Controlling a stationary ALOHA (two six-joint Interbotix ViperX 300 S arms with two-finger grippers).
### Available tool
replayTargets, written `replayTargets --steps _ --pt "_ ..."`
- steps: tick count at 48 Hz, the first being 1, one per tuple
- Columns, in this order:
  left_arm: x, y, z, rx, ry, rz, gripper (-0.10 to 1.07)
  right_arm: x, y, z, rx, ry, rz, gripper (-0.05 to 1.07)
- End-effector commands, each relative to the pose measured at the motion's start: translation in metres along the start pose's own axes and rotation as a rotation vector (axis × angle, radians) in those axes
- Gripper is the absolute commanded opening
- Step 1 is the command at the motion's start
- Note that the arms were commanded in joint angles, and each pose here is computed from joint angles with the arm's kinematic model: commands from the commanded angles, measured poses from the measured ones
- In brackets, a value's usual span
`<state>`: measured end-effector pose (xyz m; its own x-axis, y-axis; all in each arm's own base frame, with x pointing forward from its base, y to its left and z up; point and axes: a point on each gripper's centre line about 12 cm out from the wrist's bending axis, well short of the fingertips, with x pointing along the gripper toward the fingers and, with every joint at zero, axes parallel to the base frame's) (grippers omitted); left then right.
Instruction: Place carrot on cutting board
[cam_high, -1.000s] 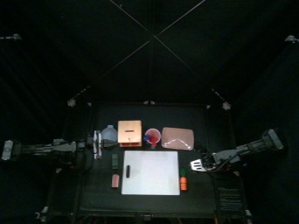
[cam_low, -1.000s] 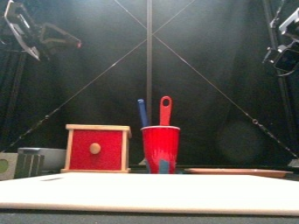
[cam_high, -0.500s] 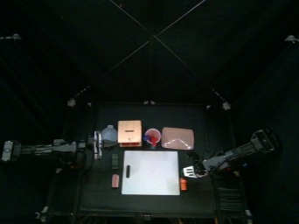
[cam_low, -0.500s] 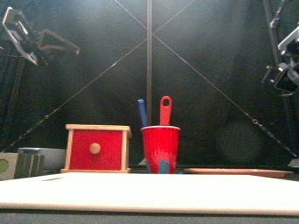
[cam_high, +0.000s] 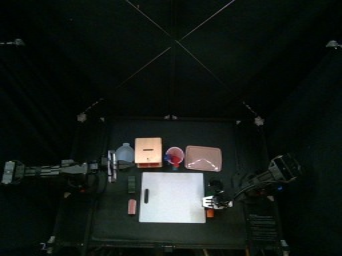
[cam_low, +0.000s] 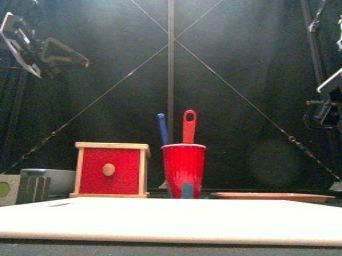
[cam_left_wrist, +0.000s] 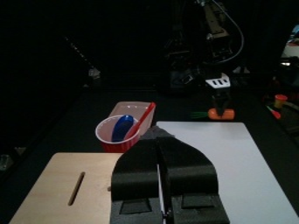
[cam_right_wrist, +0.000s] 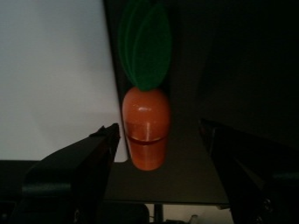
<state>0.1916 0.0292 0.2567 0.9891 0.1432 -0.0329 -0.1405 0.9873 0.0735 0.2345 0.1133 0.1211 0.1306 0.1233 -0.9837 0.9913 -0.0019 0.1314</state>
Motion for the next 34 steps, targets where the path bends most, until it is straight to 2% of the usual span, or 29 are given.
replayTargets --steps 1,20,28,34 --pt "0.002 0.0 0.005 -0.003 -0.015 0.001 0.03 -0.001 0.005 -0.007 0.01 0.008 0.012 1.0" --pt "0.002 0.001 0.006 -0.003 -0.023 0.003 0.03 0.016 0.004 -0.009 0.024 -0.023 -0.034 0.96" --pt "0.002 0.0 0.006 -0.007 -0.025 0.0 0.03 0.02 0.007 -0.009 0.029 -0.021 -0.027 0.86" --pt "0.002 0.0 0.006 -0.009 -0.023 -0.003 0.03 0.02 0.007 -0.01 0.028 -0.019 -0.026 0.74"
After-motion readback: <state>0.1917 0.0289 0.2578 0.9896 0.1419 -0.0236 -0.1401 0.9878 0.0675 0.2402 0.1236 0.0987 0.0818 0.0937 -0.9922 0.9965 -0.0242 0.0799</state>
